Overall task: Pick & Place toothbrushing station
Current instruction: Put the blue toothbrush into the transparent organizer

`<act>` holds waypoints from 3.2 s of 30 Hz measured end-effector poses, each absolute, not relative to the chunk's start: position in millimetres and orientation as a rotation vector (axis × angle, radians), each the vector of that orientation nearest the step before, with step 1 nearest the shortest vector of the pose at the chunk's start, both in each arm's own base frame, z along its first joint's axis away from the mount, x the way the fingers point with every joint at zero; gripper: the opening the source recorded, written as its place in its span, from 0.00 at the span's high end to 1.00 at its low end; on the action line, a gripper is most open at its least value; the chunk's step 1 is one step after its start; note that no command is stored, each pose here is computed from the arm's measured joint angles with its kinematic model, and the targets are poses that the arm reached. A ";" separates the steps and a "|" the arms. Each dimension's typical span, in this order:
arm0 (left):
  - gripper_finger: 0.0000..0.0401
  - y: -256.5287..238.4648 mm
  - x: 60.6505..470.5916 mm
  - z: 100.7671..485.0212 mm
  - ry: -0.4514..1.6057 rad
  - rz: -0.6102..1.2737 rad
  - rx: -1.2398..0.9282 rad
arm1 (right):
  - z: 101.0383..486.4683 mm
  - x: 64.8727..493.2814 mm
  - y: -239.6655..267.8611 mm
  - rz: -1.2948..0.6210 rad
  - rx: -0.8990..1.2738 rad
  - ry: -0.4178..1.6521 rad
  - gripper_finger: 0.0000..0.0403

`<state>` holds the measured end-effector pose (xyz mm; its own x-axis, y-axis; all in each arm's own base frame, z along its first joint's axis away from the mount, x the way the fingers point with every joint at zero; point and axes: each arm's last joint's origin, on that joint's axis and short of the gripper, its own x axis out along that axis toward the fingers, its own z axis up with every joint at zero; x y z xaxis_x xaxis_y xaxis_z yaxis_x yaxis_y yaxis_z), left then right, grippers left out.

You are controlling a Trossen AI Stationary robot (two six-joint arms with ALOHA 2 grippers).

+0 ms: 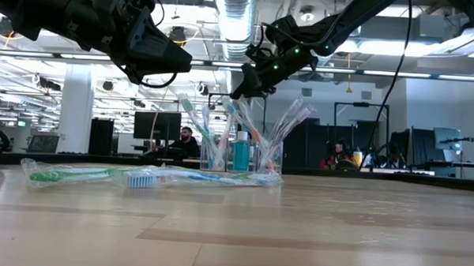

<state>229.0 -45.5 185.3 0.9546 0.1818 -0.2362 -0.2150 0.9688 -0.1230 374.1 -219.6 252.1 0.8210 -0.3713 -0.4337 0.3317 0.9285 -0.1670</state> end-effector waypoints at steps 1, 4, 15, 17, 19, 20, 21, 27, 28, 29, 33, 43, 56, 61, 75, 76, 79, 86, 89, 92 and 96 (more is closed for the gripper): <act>0.74 -45.5 229.0 185.3 0.225 0.202 -0.148 | 252.1 374.6 -218.8 -0.374 -0.081 0.478 0.84; 0.74 -45.5 229.0 185.3 0.226 0.202 -0.148 | 263.3 370.6 -213.0 -0.372 -0.070 0.462 0.84; 0.74 -45.5 229.0 185.3 0.226 0.202 -0.149 | 246.6 370.5 -242.0 -0.443 -0.001 0.396 0.84; 0.74 -45.5 229.0 185.3 0.226 0.202 -0.149 | 247.9 369.5 -243.7 -0.417 0.043 0.374 0.84; 0.74 -45.5 229.0 185.3 0.226 0.202 -0.149 | 248.0 370.0 -242.6 -0.376 0.040 0.372 0.84; 0.74 -45.5 229.0 185.3 0.226 0.202 -0.148 | 247.9 370.0 -242.5 -0.372 0.033 0.374 0.84; 0.74 -45.5 229.0 185.3 0.226 0.202 -0.147 | 247.9 370.6 -241.6 -0.368 0.028 0.374 0.84; 0.74 -45.5 229.0 185.3 0.228 0.200 -0.130 | 247.3 374.5 -235.1 -0.342 0.008 0.384 0.84; 0.74 -45.5 229.0 185.3 0.228 0.200 -0.130 | 247.9 375.5 -233.8 -0.339 0.005 0.377 0.84; 0.74 -45.5 229.0 185.2 0.228 0.200 -0.130 | 248.6 376.0 -233.1 -0.337 0.003 0.373 0.84; 0.74 -45.5 229.0 185.3 0.228 0.200 -0.130 | 247.5 377.8 -230.5 -0.330 0.003 0.378 0.84; 0.74 -45.5 229.0 185.2 0.228 0.200 -0.130 | 233.3 387.7 -221.2 -0.349 -0.047 0.442 0.84; 0.74 -45.5 228.9 185.2 0.228 0.200 -0.130 | 233.0 391.0 -215.9 -0.371 -0.088 0.453 0.84; 0.74 -45.5 228.9 185.2 0.228 0.200 -0.130 | 231.5 390.1 -216.2 -0.377 -0.084 0.471 0.84; 0.74 -45.5 228.9 185.2 0.228 0.200 -0.130 | 228.6 388.3 -216.6 -0.419 -0.111 0.520 1.00; 0.74 -45.5 228.9 185.2 0.228 0.200 -0.130 | 229.1 387.6 -216.3 -0.419 -0.110 0.525 1.00; 0.74 -45.5 228.9 185.2 0.228 0.200 -0.129 | 230.0 386.5 -215.9 -0.419 -0.107 0.532 1.00; 0.74 -45.5 228.9 185.2 0.229 0.200 -0.129 | 239.0 382.0 -213.4 -0.416 -0.102 0.537 1.00; 0.74 -45.6 228.9 185.1 0.229 0.199 -0.129 | 250.7 377.4 -210.8 -0.418 -0.107 0.521 1.00; 0.74 -45.5 228.9 185.1 0.229 0.200 -0.129 | 263.2 368.4 -209.2 -0.421 -0.102 0.531 1.00; 0.74 -45.5 228.9 185.1 0.229 0.200 -0.129 | 276.8 358.2 -204.3 -0.421 -0.096 0.550 1.00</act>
<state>228.9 -45.5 185.1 0.9542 0.1816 -0.2379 -0.2109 0.9719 -0.1042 358.2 -204.3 276.8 0.7699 -0.4126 -0.4867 0.3617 0.9106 -0.1998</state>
